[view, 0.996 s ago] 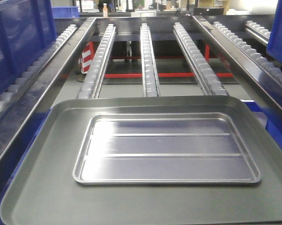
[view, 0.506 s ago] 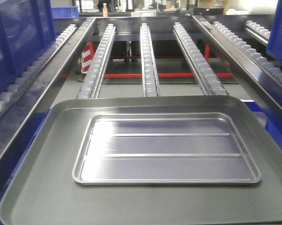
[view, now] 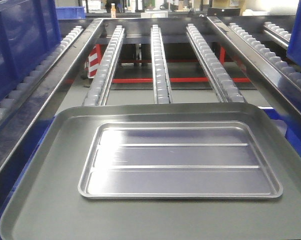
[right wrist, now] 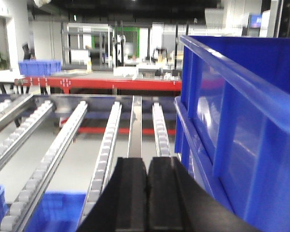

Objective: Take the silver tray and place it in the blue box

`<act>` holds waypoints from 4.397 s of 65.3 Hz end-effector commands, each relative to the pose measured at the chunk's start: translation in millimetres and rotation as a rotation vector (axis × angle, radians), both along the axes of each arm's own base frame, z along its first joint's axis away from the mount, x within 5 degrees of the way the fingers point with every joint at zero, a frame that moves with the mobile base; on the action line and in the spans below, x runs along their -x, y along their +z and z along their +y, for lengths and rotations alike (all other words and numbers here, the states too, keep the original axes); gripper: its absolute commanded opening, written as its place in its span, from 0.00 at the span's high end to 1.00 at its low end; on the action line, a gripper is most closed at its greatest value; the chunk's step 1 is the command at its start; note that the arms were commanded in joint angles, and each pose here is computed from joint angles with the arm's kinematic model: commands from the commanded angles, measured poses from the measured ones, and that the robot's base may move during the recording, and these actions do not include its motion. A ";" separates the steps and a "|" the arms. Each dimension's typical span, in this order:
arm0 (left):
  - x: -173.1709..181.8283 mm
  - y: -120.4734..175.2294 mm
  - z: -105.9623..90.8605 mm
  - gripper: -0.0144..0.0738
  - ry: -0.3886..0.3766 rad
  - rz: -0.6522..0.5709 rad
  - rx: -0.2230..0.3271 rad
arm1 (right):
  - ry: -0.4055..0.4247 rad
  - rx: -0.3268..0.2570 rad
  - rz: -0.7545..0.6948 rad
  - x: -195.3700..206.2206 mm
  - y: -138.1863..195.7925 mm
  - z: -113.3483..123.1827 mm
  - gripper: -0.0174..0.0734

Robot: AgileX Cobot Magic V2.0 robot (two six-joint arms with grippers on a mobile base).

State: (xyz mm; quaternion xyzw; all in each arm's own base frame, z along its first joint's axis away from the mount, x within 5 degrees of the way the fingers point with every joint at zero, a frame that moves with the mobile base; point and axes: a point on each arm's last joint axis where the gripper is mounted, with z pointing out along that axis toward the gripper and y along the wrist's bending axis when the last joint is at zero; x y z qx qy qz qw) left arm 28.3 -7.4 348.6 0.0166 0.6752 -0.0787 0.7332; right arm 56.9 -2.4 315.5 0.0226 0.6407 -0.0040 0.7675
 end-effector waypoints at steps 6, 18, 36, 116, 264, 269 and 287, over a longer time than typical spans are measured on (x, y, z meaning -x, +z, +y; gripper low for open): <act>-29.6 42.2 -5.7 0.85 -0.044 0.074 0.065 | 0.054 0.000 0.009 -28.4 31.4 3.5 0.56; -76.7 34.2 -31.8 0.53 -0.256 0.278 0.050 | 0.231 0.009 0.113 -53.3 37.9 23.6 0.38; -119.1 20.1 -102.8 0.51 -0.608 0.464 0.069 | 0.536 0.072 0.310 -77.9 13.9 76.2 0.37; -221.8 -64.4 -221.2 0.54 -0.224 1.081 -0.182 | 0.258 -0.081 1.220 -214.1 -63.0 107.6 0.37; -212.3 -46.4 -204.5 0.95 -0.140 1.090 -0.150 | 0.264 -0.080 1.200 -206.8 -38.7 104.7 0.74; -206.3 -36.0 -200.9 0.95 -0.133 1.079 -0.162 | 0.266 -0.071 1.192 -204.2 -26.2 103.9 0.74; -189.3 2.2 -214.0 0.95 -0.094 1.001 -0.189 | 0.206 0.022 1.140 -200.9 22.3 106.0 0.74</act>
